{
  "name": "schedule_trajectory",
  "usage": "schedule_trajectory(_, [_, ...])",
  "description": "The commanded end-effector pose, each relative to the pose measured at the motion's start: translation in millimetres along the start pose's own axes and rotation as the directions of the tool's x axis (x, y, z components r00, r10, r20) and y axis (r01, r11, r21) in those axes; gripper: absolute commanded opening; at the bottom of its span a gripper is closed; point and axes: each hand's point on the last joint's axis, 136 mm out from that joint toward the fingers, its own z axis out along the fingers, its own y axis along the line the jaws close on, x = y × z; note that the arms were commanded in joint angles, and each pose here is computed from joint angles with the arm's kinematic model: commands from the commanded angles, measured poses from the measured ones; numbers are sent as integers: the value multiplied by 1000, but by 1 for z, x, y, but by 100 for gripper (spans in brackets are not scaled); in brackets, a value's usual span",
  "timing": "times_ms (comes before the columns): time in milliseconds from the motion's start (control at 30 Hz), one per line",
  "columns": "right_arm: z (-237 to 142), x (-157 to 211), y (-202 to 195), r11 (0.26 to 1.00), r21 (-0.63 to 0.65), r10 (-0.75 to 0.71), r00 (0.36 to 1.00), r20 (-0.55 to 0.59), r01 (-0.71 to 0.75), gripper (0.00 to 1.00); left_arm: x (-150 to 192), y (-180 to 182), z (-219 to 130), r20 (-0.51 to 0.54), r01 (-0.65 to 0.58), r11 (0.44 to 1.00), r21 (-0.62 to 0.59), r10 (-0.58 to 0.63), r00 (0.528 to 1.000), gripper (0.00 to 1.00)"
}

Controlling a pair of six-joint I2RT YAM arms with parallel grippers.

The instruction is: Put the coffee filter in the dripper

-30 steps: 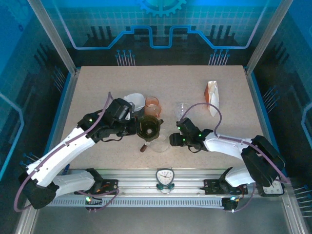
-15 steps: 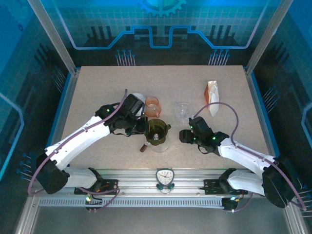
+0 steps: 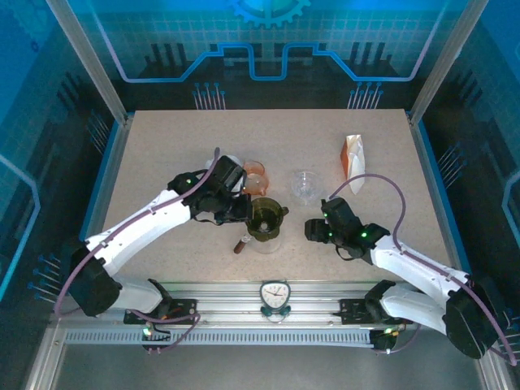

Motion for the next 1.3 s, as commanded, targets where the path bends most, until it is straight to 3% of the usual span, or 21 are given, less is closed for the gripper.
schedule_trajectory(0, [-3, 4, -11, 999, 34, 1, 1000, -4, 0, 64, -9, -9, -4, 19, -19, 999, 38, 19, 1000, 0])
schedule_trajectory(500, [-8, 2, -14, 999, 43, 5, 1000, 3, -5, 67, -5, -5, 8, -19, -2, 999, 43, 3, 1000, 0])
schedule_trajectory(633, [-8, 2, -14, 999, 44, 7, 1000, -1, -7, 69, -5, -6, 5, -6, -8, 999, 50, 8, 1000, 8])
schedule_trajectory(933, [-10, -3, -14, 999, 51, 14, 1000, 5, -14, 73, -10, -12, -14, 47, -18, 997, 78, 15, 999, 45])
schedule_trajectory(1233, [-24, -27, -14, 997, 68, 23, 997, 68, -28, 73, -27, -22, -65, 237, -43, 985, 165, 2, 971, 98])
schedule_trajectory(1267, [-26, -33, -14, 997, 71, 21, 997, 80, -26, 73, -28, -21, -71, 271, -50, 984, 173, 1, 963, 99])
